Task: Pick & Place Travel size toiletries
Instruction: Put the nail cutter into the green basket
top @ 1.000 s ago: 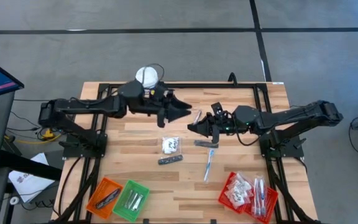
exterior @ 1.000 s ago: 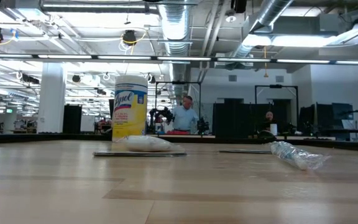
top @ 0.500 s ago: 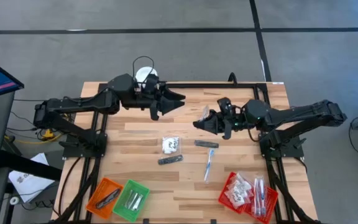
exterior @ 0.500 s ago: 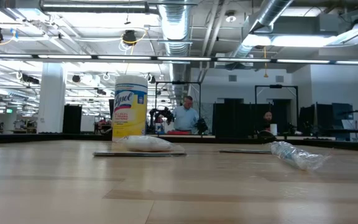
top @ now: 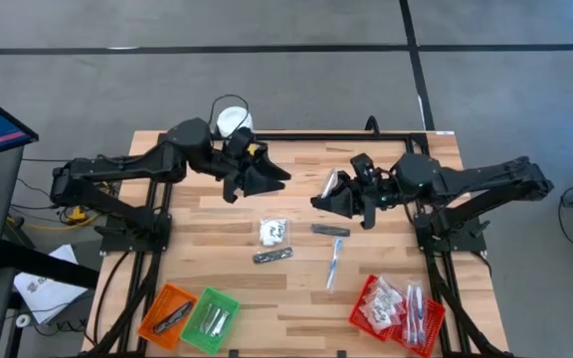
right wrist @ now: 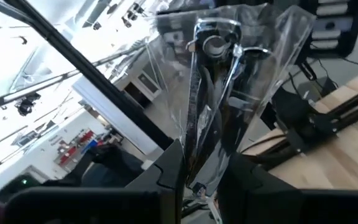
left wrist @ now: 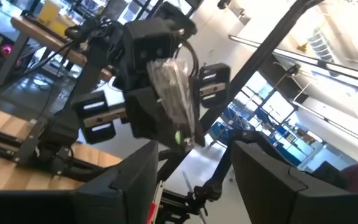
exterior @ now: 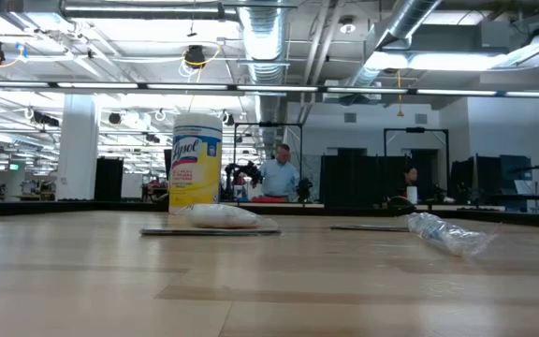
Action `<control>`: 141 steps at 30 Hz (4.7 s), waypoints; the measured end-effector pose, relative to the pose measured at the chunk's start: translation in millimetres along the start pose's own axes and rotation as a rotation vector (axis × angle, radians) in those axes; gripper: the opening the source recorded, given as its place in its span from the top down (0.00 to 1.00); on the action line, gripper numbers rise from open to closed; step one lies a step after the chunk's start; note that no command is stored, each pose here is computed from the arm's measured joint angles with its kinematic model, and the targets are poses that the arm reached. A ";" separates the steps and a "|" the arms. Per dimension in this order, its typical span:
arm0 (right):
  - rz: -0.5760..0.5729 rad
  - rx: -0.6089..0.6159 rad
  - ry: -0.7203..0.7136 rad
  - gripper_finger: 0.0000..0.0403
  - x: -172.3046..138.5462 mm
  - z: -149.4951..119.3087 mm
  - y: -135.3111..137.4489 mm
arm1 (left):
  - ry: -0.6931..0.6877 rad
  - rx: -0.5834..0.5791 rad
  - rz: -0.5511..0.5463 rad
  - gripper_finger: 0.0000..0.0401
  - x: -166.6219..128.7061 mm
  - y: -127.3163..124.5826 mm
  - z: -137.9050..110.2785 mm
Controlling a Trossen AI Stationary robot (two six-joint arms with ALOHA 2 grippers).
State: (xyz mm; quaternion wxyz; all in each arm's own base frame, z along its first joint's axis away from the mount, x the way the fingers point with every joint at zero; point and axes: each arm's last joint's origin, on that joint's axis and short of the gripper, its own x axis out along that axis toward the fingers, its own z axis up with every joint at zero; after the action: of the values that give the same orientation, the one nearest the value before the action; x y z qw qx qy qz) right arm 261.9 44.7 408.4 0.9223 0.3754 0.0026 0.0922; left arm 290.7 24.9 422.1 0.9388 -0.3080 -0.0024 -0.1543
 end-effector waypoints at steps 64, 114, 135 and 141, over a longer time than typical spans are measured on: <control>-0.074 0.012 -0.188 0.86 2.9 -18.4 -39.1 | -0.008 -0.130 0.122 0.49 -3.8 41.9 10.2; -0.119 0.025 0.066 0.85 3.3 -42.1 -44.4 | 0.166 -0.086 -0.048 0.47 26.9 52.6 -14.3; -0.157 0.021 0.050 0.85 2.6 -34.3 -54.5 | 0.116 -0.004 -0.039 0.40 39.9 63.8 -18.9; -0.142 0.011 0.065 0.85 2.7 -35.5 -53.3 | 0.167 -0.045 -0.055 0.39 46.3 64.5 -28.8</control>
State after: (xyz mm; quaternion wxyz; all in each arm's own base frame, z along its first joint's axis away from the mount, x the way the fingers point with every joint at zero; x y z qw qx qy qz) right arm 270.9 32.3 346.1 0.9239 0.3760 0.0598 0.0388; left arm 351.0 44.1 366.1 0.9240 -0.3148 0.0711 -0.2053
